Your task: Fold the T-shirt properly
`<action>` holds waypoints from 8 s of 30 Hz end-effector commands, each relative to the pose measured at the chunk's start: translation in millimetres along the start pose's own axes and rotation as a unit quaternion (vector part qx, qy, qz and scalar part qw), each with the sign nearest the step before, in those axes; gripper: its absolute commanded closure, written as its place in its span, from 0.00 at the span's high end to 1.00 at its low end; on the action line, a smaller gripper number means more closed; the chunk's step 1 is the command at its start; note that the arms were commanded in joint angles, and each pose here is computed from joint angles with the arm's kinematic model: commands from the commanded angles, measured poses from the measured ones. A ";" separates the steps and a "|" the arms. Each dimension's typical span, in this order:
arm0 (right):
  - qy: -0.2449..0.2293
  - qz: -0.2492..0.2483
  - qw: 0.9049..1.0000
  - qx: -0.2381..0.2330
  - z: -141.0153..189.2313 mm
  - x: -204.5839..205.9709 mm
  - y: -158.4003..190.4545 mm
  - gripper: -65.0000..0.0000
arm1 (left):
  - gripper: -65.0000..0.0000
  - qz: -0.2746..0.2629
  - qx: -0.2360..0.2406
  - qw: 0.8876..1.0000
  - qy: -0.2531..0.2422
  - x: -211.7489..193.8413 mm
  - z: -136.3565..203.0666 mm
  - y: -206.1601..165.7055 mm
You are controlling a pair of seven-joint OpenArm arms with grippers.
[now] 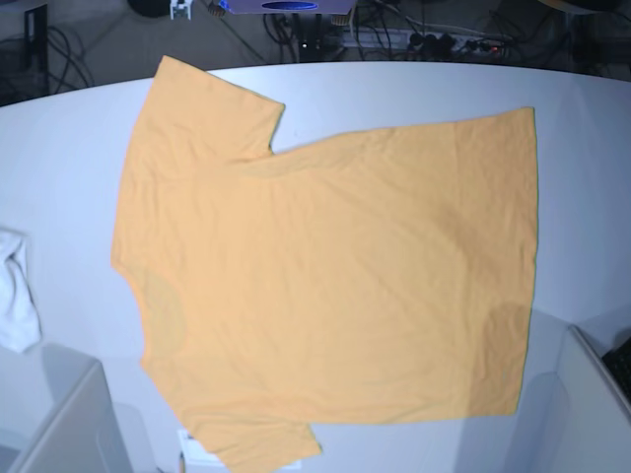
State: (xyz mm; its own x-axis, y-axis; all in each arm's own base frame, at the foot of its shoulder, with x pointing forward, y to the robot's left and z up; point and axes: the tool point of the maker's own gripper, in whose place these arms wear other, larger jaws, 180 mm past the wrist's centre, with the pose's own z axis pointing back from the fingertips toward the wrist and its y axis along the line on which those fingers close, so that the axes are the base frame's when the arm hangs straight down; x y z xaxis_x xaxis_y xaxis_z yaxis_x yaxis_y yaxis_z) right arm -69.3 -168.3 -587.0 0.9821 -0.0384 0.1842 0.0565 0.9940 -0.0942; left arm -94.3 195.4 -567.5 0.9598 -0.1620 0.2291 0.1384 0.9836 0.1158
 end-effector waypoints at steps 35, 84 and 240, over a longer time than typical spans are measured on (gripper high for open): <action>-0.291 -0.242 0.923 0.065 156.7 261.2 -55.3 0.46 | 0.22 0.207 0.110 0.912 -0.338 198.0 164.4 145.9; -0.183 -0.284 0.906 0.255 88.7 265.1 -13.8 0.55 | 0.89 0.347 -0.130 0.901 -0.225 222.6 52.4 138.4; -0.204 -0.164 0.903 0.341 131.2 543.0 55.9 0.00 | 0.00 0.324 -0.048 0.875 -0.355 428.8 110.6 223.1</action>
State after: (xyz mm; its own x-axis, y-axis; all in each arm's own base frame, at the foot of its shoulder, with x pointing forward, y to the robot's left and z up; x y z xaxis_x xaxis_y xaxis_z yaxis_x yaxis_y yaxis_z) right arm 425.2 -118.9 -388.6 0.8090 -0.4333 0.3971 0.1164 0.7804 0.6144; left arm 314.6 330.1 -351.6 0.4862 0.4782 0.7314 -0.3424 0.8743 -0.3440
